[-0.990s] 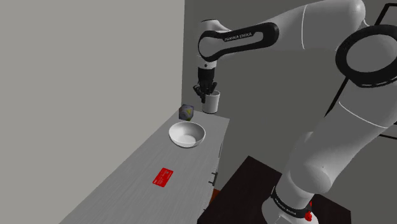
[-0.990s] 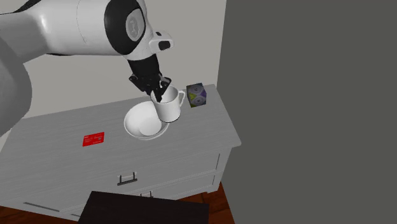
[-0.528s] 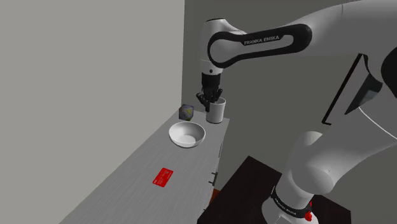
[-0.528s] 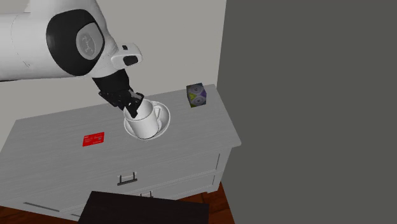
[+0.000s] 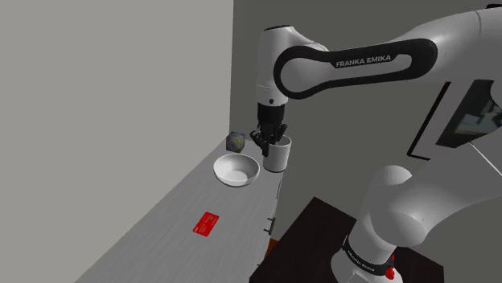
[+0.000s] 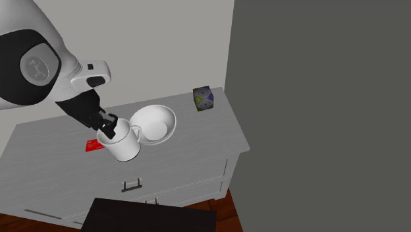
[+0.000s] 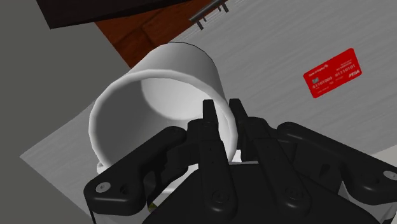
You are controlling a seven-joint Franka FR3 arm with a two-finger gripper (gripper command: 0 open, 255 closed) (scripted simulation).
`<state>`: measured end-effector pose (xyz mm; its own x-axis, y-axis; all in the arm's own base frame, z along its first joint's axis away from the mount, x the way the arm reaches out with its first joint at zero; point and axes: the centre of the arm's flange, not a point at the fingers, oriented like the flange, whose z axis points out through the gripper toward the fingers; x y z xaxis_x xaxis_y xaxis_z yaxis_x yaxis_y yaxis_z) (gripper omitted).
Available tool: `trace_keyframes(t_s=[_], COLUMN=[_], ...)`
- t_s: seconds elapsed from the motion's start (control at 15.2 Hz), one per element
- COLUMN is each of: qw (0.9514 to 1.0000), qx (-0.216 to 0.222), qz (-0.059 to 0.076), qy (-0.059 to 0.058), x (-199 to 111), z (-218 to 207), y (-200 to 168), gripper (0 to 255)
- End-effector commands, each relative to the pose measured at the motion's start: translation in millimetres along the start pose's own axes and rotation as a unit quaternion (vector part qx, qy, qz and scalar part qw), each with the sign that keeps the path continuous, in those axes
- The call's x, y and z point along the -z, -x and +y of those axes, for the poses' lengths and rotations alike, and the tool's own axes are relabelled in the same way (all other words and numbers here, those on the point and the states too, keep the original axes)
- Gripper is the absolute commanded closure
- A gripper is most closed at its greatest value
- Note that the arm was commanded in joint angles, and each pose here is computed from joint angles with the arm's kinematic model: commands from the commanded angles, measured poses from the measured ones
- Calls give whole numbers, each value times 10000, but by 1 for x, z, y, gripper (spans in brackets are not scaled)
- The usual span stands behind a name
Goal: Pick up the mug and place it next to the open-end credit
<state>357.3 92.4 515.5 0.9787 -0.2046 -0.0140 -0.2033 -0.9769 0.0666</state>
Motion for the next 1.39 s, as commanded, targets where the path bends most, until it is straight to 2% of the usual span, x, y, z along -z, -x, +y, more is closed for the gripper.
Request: trace_keyframes(t_s=[0.0, 1.32], qw=[10000, 10000], qx=[-4, -4], qz=[1, 1], qy=[0, 0], x=[-9, -114], z=[-2, -9], y=[2, 1], gripper=[255, 255])
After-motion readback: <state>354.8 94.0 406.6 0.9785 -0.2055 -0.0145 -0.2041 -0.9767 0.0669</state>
